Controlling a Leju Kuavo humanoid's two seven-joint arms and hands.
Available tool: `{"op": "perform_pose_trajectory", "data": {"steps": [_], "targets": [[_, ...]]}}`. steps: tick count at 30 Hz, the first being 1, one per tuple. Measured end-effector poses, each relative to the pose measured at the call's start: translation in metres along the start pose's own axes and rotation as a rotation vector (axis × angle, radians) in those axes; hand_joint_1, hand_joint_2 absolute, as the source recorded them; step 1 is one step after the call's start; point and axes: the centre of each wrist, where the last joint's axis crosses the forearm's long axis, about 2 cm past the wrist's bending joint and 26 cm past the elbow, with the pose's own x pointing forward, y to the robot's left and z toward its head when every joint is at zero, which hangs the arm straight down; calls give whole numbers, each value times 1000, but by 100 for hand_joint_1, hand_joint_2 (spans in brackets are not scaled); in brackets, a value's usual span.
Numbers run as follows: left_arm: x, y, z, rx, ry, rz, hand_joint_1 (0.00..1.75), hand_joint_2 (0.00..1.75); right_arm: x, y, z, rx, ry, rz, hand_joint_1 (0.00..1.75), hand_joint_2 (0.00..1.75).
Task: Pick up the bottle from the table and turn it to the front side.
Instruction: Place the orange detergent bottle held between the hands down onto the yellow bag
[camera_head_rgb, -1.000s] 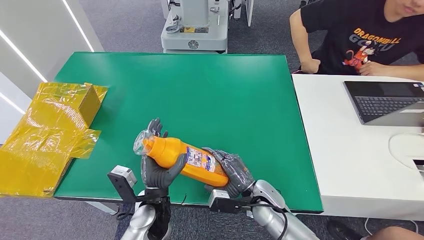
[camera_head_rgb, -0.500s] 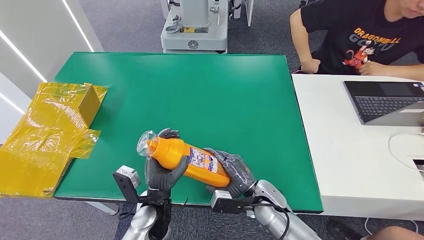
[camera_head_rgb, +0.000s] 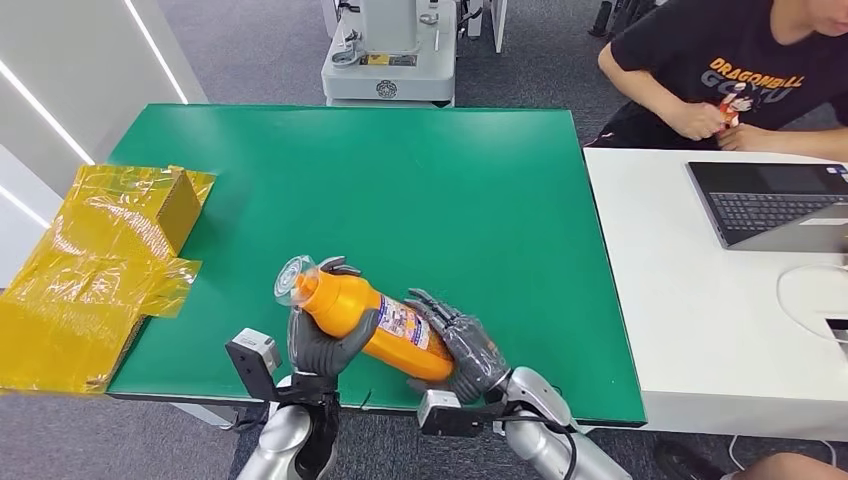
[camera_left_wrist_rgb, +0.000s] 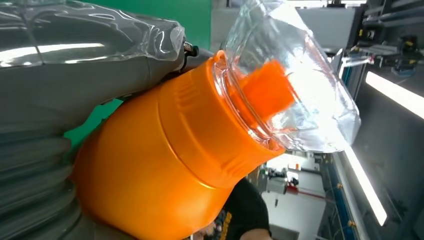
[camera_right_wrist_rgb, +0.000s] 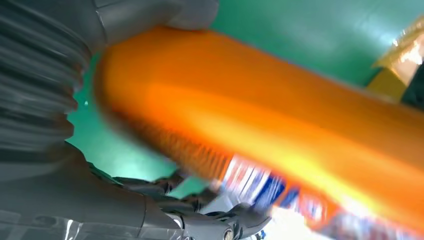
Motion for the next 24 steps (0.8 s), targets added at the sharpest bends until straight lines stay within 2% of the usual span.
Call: {"op": "perform_pose_trajectory", "data": {"steps": [8,15,20,24], "targets": [[5,17,-11,31,-33,-108,175,175,18,2,3,-242,67,-18,0,175],[19,36,-24,91,-100,-250,175,175,50,9,8,-393,46,-83,0,175],[40,61,-47,69,-205,-453,175,175,72,11,9,-493,7,-152,0,175],[59,90,-71,-18,-255,-730,175,175,91,8,3,-595,-36,-237,0,175]]}}
